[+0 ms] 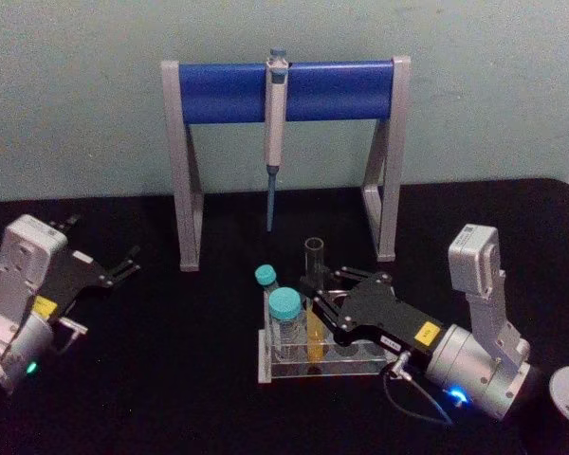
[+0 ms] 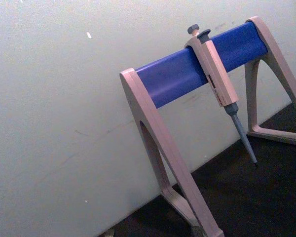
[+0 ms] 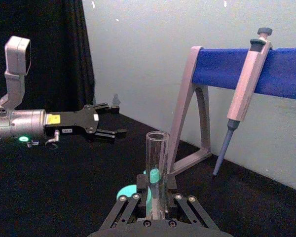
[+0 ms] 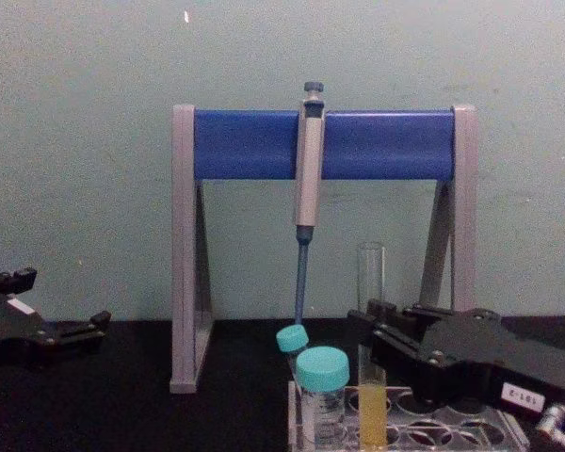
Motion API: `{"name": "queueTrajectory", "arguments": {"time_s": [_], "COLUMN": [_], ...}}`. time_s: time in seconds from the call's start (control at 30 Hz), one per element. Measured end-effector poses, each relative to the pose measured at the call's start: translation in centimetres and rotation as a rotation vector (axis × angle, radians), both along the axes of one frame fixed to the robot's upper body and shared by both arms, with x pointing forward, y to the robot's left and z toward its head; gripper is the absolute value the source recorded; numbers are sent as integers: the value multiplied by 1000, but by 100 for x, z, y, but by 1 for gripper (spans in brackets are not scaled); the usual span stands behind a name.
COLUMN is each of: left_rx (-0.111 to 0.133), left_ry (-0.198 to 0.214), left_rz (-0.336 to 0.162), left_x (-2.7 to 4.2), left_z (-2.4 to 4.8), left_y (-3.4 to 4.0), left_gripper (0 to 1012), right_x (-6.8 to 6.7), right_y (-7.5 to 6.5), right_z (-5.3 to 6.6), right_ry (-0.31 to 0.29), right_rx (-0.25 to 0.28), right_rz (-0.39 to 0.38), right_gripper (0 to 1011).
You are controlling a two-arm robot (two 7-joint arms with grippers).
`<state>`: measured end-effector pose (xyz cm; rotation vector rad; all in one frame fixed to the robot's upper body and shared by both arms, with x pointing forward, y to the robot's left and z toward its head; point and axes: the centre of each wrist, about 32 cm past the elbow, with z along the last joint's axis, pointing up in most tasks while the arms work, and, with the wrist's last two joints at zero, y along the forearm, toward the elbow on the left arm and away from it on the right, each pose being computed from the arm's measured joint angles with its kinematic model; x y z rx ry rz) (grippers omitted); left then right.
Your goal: Pick up the test tube from the test tube rack, shake it, then place it back into the test tube rack.
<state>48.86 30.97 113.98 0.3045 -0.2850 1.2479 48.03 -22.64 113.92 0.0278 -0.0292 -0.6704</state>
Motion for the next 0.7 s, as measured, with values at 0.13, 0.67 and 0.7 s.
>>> {"name": "queueTrajectory", "arguments": {"time_s": [0.13,0.67,0.7], "left_rx": [0,0,0], "left_ry": [0,0,0], "left_rz": [0,0,0], "left_x": [0,0,0], "left_z": [0,0,0], "left_y": [0,0,0], "left_gripper": [1001,1001,1001], "right_x": [-6,-24,-25], "right_y": [2,-4,-4], "right_z": [-23,-50,-52], "right_ry": [6,23,24], "right_rx": [-2,-8,-9], "right_rz": [-7,-19,-20], "right_gripper": [223,222,222]}}
